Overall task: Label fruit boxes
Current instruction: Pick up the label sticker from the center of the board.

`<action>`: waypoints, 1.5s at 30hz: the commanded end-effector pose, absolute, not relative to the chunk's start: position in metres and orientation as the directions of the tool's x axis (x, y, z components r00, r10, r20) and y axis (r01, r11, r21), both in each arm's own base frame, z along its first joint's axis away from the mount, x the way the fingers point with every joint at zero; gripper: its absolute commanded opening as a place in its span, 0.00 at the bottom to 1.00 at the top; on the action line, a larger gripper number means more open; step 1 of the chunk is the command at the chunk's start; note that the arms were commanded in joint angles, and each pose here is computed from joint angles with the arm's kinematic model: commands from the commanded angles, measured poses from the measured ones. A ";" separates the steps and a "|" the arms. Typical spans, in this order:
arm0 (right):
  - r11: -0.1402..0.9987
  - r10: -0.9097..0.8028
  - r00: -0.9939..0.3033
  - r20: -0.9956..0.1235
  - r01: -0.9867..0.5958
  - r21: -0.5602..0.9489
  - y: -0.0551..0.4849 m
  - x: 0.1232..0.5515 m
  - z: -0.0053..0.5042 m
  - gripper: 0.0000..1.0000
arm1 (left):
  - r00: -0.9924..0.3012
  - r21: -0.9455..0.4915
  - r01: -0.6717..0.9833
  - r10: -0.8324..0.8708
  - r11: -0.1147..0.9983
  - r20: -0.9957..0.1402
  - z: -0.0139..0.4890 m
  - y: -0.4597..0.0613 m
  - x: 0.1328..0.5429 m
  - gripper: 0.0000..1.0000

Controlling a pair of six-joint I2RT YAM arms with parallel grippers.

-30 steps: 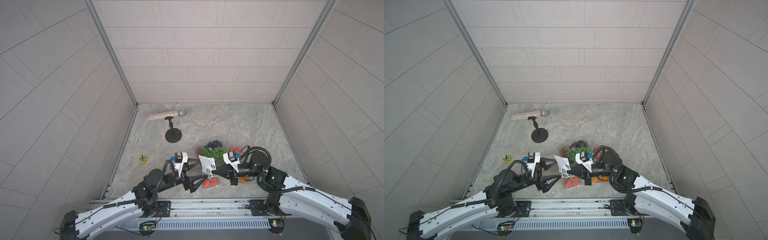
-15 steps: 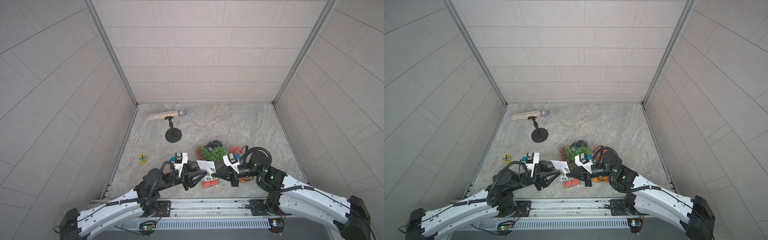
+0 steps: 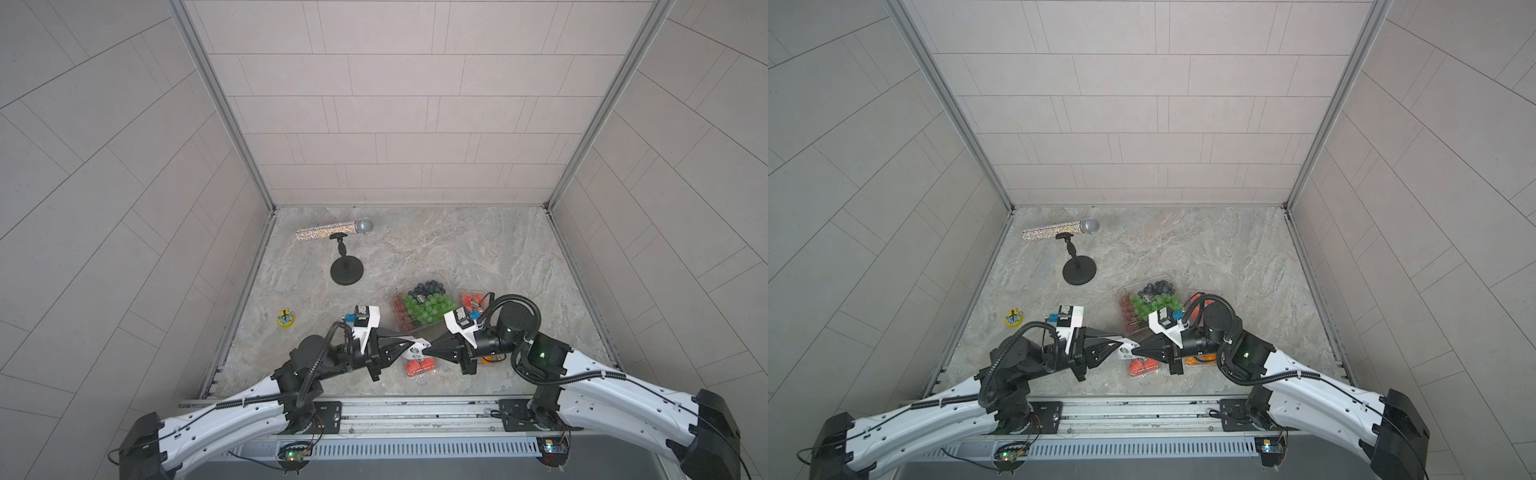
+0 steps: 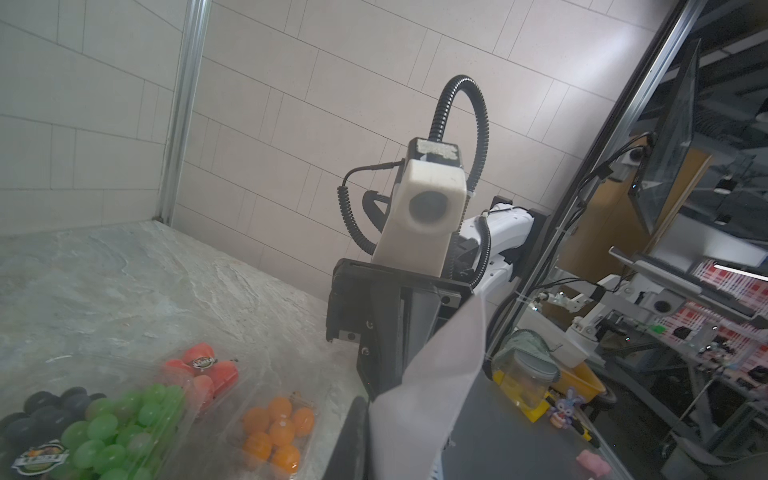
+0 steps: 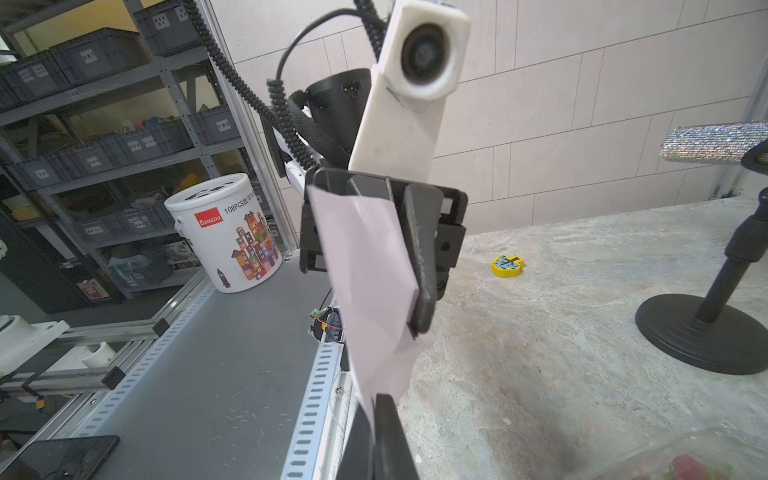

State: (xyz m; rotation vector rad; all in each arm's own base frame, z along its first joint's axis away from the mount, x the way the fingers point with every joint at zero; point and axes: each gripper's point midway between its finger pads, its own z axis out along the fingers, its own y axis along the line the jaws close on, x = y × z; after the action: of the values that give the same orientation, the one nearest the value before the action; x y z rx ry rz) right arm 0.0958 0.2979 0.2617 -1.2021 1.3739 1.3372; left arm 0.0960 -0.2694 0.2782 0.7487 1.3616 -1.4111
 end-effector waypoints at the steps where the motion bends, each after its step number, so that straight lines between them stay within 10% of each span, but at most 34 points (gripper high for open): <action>1: -0.029 -0.067 -0.156 -0.986 -0.987 0.158 0.296 0.096 0.262 0.00 | -0.278 -0.320 0.939 -0.270 0.125 -0.922 0.296 -0.264 0.094 0.06; 7: -0.006 -0.071 -0.154 -0.986 -0.988 0.155 0.295 0.098 0.260 0.00 | -0.282 -0.331 0.927 -0.255 0.175 -0.925 0.290 -0.259 0.099 0.05; 13: -0.056 -0.047 -0.157 -0.986 -0.986 0.160 0.295 0.090 0.268 0.00 | -0.245 -0.292 0.942 -0.256 0.164 -0.935 0.290 -0.253 0.093 0.81; 21: -0.141 -0.050 -0.186 -0.981 -0.971 0.191 0.299 0.079 0.270 0.00 | -0.227 -0.254 0.964 -0.246 0.080 -0.942 0.296 -0.269 0.085 0.88; 41: -0.123 -0.058 -0.189 -0.980 -0.973 0.195 0.300 0.082 0.269 0.00 | -0.212 -0.240 0.968 -0.264 0.077 -0.941 0.302 -0.264 0.082 0.06; 43: -0.097 -0.066 -0.187 -0.980 -0.976 0.193 0.299 0.085 0.266 0.07 | -0.218 -0.245 0.967 -0.257 0.078 -0.941 0.301 -0.264 0.082 0.00; 45: -0.059 -0.072 -0.183 -0.980 -0.981 0.187 0.298 0.090 0.264 0.37 | -0.220 -0.250 0.964 -0.258 0.087 -0.941 0.301 -0.262 0.083 0.00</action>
State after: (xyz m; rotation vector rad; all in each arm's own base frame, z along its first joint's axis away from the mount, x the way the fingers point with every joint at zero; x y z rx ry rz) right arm 0.0878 0.3007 0.2627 -1.2219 1.3686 1.4090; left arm 0.0857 -0.2662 0.2844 0.8228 1.2837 -1.3881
